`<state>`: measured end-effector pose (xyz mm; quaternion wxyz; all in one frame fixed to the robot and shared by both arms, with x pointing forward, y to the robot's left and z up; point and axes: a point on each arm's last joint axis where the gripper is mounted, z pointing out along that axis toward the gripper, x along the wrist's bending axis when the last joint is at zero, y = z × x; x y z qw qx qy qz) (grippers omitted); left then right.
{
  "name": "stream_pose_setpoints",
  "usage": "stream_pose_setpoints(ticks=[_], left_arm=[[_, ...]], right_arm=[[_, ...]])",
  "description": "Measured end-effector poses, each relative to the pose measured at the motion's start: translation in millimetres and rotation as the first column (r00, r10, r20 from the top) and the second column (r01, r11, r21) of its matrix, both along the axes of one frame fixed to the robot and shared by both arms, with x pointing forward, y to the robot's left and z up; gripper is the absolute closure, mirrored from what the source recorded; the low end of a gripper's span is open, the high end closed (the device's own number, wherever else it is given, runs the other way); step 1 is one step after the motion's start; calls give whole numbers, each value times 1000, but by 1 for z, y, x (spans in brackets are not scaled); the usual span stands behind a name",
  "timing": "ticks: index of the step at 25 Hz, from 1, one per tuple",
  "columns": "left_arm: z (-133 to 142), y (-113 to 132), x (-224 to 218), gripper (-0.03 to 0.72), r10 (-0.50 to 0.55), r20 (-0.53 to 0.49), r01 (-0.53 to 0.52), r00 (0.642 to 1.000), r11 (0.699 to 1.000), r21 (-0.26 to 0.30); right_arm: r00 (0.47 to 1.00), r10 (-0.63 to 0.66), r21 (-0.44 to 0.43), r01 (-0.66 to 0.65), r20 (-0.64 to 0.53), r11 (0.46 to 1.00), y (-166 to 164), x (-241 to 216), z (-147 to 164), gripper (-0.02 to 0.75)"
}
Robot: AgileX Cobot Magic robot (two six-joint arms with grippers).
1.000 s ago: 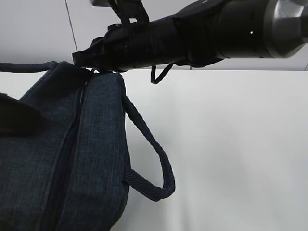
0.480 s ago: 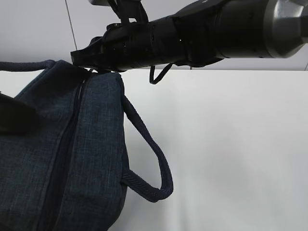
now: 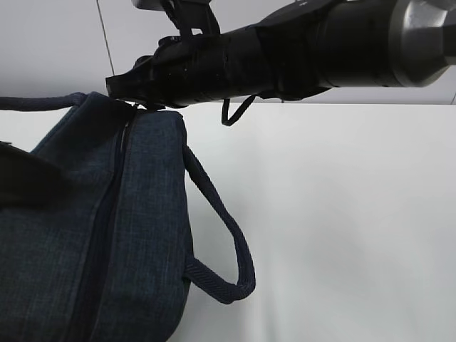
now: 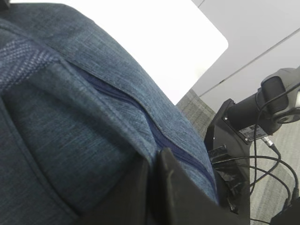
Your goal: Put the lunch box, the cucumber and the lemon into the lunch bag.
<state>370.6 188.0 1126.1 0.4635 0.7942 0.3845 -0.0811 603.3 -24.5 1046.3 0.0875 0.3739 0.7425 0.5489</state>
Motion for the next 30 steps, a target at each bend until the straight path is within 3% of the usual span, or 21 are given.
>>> stream_pose_setpoints(ticks=[6,17,21,24,30], left_arm=[[-7,-5,9,693,-8,-64,8,998,1000,-7],[-16,-13,14,694,-64,-156,64,986,998,-9],[-20,-15,23,694,-39,-164,38,986,999,-6],[-23,-16,29,694,-14,-157,13,988,1000,-4],[-31,-20,48,694,28,-132,-27,991,1000,13]], right_arm=[[1000,1,-10,-1,-3,1000,0,2,-5,731],[995,-93,-49,94,29,994,-16,17,-10,615],[997,-69,-42,70,27,997,-16,16,-7,495],[995,-77,-15,78,57,997,-29,16,12,398],[986,-102,89,91,128,992,-75,7,75,365]])
